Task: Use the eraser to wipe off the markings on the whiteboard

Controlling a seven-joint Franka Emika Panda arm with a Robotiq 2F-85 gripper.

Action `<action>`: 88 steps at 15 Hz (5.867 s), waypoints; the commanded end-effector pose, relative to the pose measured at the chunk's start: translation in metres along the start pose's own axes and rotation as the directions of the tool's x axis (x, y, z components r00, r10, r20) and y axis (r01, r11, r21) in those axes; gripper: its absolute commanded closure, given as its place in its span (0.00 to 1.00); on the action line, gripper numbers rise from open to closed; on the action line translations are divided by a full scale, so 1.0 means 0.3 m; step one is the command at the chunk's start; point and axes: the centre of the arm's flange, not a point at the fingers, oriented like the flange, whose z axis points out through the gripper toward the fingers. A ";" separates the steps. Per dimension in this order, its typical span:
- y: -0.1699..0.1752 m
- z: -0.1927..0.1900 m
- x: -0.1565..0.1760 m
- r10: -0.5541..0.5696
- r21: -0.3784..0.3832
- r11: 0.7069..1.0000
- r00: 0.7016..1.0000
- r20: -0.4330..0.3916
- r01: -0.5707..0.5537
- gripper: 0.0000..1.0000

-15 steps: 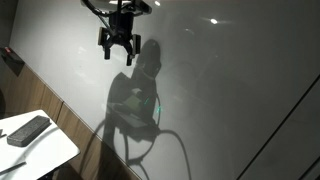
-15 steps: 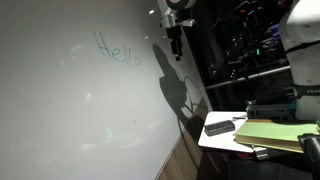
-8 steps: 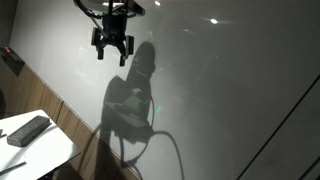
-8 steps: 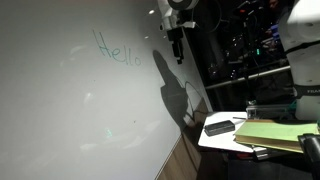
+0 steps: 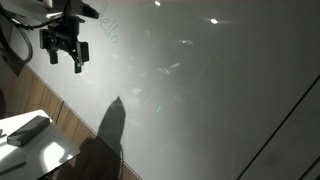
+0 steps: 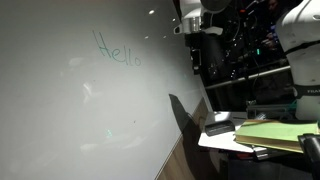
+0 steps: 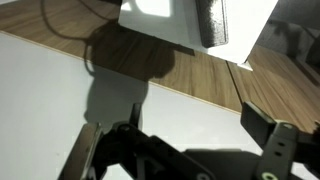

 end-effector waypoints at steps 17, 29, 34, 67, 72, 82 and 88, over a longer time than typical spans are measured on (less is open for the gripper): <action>-0.367 0.673 -0.194 -0.165 -0.011 0.984 0.926 0.340 0.180 0.00; -0.291 0.815 -0.282 -0.253 -0.042 0.961 0.929 0.271 0.274 0.00; -0.342 0.753 -0.213 -0.247 -0.020 0.966 0.939 0.237 0.259 0.00; -0.341 0.776 -0.184 -0.266 0.062 0.960 0.828 0.494 0.272 0.00; -0.341 0.800 -0.172 -0.292 0.085 0.953 0.820 0.493 0.289 0.00; -0.337 0.847 -0.125 -0.305 0.099 0.950 0.819 0.485 0.295 0.00; -0.326 0.876 -0.099 -0.310 0.100 0.949 0.824 0.474 0.299 0.00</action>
